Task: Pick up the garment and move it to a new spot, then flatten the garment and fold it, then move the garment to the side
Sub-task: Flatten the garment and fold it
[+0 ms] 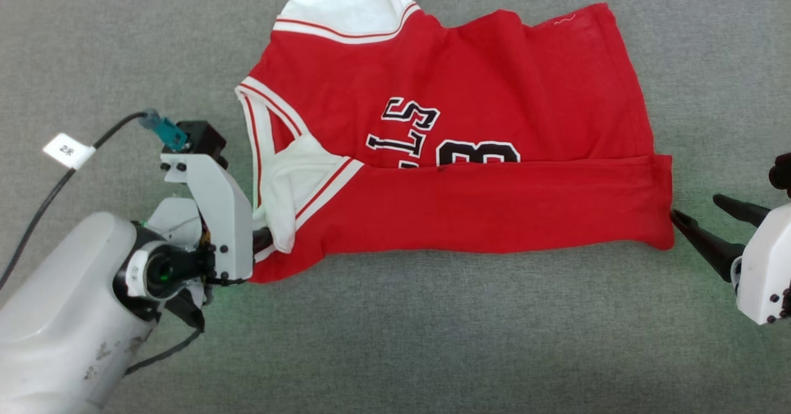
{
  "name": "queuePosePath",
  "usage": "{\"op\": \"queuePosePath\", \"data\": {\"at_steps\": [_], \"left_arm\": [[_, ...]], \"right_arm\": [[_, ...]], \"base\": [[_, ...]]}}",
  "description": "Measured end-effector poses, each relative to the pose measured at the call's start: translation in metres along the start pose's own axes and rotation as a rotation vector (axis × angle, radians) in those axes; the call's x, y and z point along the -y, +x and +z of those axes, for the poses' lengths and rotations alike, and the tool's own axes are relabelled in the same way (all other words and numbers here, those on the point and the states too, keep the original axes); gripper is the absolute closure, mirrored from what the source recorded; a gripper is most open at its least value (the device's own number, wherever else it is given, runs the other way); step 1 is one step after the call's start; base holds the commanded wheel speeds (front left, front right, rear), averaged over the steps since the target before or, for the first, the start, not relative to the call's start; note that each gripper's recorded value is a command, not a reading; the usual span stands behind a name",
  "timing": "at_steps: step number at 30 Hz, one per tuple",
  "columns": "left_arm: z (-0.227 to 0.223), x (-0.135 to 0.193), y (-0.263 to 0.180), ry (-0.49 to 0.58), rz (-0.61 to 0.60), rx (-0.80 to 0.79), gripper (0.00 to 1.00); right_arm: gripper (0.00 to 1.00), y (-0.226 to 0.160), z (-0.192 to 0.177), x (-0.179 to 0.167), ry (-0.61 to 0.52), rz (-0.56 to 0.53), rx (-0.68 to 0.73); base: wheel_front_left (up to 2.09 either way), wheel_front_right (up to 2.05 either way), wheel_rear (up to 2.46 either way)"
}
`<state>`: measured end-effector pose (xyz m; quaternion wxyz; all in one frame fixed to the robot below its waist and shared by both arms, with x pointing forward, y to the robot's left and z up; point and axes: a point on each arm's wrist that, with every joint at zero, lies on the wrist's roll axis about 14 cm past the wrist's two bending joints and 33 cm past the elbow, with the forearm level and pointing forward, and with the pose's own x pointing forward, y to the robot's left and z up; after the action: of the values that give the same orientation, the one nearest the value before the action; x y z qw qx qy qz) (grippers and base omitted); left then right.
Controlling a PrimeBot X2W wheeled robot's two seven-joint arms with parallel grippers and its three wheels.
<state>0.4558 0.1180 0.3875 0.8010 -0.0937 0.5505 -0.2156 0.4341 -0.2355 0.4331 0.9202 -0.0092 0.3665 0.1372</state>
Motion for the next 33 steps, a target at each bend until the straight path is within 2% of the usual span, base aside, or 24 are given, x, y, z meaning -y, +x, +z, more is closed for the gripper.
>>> {"op": "queuePosePath", "data": {"at_steps": [6, 13, 14, 16, 24, 33], "left_arm": [[0.001, 0.001, 0.005, -0.002, -0.012, 0.007, 1.0], [0.003, 0.001, 0.011, -0.013, -0.031, 0.026, 1.0], [0.003, 0.0, 0.011, -0.015, -0.033, 0.031, 1.0], [0.002, 0.0, 0.012, -0.021, -0.036, 0.036, 1.0], [0.001, 0.002, 0.004, -0.04, -0.05, 0.086, 1.0], [-0.024, 0.014, -0.016, -0.044, -0.086, 0.107, 1.0]], "right_arm": [[0.0, 0.012, -0.02, -0.003, -0.008, 0.03, -0.203], [0.0, 0.03, -0.032, -0.007, -0.037, 0.048, -0.315], [0.1, 0.032, -0.032, -0.008, -0.042, 0.051, -0.319], [1.0, 0.034, -0.034, -0.01, -0.05, 0.061, -0.331], [1.0, 0.033, -0.027, -0.016, -0.042, 0.076, -0.285], [1.0, 0.003, -0.035, -0.001, -0.026, 0.036, -0.268]], "base": [[0.0, 0.0, 0.0], [0.0, 0.0, 0.0], [0.0, 0.0, 0.0], [0.0, 0.0, 0.0], [0.0, 0.0, 0.0], [0.0, 0.0, 0.0]]}}
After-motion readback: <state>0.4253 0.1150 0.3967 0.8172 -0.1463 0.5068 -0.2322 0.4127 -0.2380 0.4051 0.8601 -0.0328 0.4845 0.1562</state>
